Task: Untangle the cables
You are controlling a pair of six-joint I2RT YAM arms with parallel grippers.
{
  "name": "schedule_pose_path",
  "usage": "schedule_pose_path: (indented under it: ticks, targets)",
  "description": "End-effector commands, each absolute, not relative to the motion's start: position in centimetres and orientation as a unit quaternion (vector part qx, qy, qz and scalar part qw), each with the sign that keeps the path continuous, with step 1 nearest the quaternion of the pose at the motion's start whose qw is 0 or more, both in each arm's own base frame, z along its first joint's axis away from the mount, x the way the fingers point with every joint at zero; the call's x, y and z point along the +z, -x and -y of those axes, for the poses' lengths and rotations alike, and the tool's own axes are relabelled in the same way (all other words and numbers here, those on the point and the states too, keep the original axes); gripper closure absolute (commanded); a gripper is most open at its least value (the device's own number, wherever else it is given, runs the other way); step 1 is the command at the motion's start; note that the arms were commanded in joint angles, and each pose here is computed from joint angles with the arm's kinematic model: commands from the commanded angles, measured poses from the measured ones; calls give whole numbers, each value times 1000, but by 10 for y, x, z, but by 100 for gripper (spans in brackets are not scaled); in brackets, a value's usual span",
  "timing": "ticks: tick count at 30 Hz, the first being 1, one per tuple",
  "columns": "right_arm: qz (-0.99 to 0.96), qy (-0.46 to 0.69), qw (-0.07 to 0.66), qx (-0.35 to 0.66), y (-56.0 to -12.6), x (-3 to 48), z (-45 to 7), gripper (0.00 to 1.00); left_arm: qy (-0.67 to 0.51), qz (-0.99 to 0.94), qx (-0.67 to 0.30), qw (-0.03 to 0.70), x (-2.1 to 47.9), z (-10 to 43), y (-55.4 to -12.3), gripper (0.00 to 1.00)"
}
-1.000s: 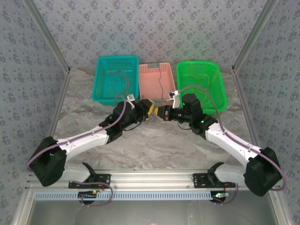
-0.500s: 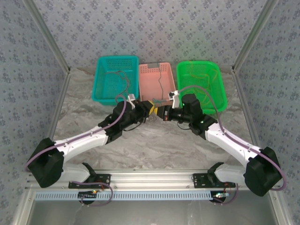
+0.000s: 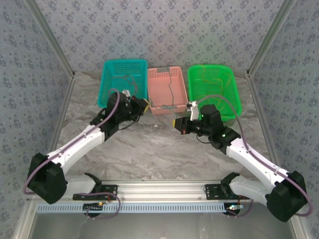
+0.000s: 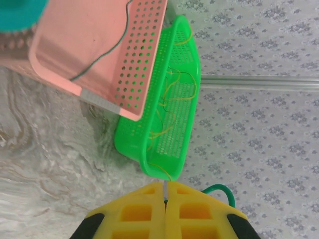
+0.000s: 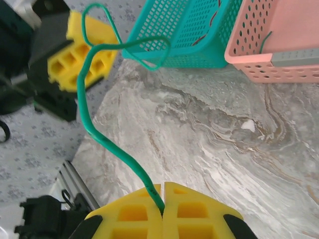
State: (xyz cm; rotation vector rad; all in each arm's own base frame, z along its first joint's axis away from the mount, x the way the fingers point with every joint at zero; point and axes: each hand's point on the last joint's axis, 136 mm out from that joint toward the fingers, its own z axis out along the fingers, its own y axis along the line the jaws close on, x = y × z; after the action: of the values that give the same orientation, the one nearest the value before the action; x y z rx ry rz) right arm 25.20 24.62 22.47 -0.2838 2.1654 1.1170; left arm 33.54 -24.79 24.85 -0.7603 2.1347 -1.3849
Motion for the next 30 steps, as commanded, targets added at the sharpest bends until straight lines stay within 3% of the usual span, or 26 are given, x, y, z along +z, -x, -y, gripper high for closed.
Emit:
schedule_pose_path:
  ticks: [1, 14, 30]
  targets:
    - [-861, 135, 312, 378, -238, 197, -233, 100, 266, -801, -470, 257, 253, 223, -352, 100]
    - [-920, 217, 280, 170, -219, 137, -216, 100, 215, -875, -314, 300, 290, 152, -389, 100]
    - [-908, 349, 229, 35, -172, 94, -234, 100, 211, -838, -266, 427, 371, 96, -424, 100]
